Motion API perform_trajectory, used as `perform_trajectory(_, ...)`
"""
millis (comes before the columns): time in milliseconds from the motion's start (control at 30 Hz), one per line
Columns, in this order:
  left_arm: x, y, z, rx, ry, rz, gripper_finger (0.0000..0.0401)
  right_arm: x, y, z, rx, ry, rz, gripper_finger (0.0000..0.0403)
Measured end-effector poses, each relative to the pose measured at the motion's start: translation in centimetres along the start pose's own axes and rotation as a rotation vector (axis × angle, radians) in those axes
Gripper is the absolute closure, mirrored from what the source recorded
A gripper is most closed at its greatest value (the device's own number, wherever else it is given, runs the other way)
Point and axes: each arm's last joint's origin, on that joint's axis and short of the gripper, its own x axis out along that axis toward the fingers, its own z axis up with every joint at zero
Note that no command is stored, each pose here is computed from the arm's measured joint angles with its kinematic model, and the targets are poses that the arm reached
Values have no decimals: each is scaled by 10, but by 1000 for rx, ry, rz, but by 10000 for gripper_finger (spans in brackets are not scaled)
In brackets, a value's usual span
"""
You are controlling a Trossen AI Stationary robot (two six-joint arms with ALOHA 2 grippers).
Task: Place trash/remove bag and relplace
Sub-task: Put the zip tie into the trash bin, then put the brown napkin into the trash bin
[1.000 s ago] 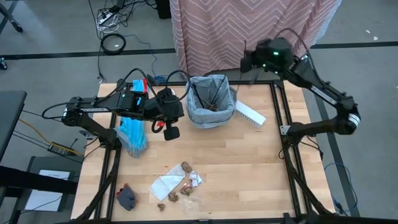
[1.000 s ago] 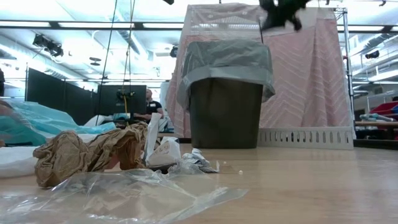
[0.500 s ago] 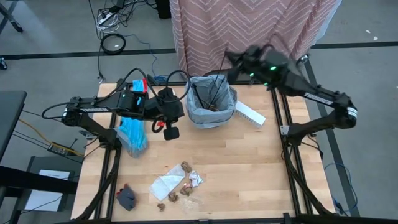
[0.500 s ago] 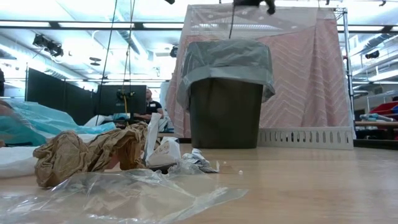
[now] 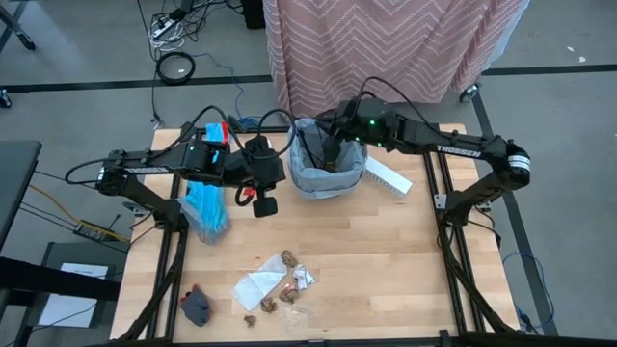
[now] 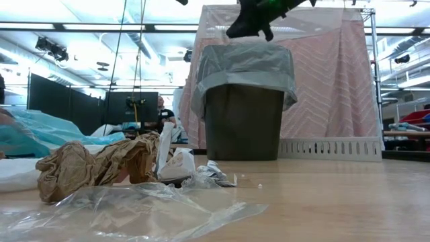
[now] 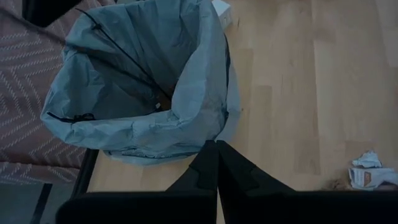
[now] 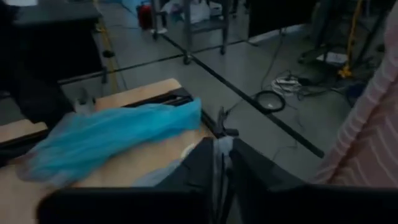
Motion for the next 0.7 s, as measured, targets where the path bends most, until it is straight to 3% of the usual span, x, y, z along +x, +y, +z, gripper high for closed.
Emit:
perform_trajectory(200, 4, -1, -3, 4, 11, 1, 395, -32, -1, 20, 19, -89, 44, 249)
perform_trajectory(267, 10, -3, -8, 11, 32, 1, 395, -48, 5, 27, 30, -120, 138, 227)
perform_trajectory(367, 17, -6, -16, 3, 15, -15, 395, -77, 27, 34, 37, -146, 375, 216)
perform_trajectory(533, 26, -11, -42, -92, -157, -120, 395, -107, 77, 11, 76, 100, 650, 231)
perform_trajectory(700, 34, -12, -97, -252, -171, -138, 395, -115, 129, -17, 113, 293, 709, 234)
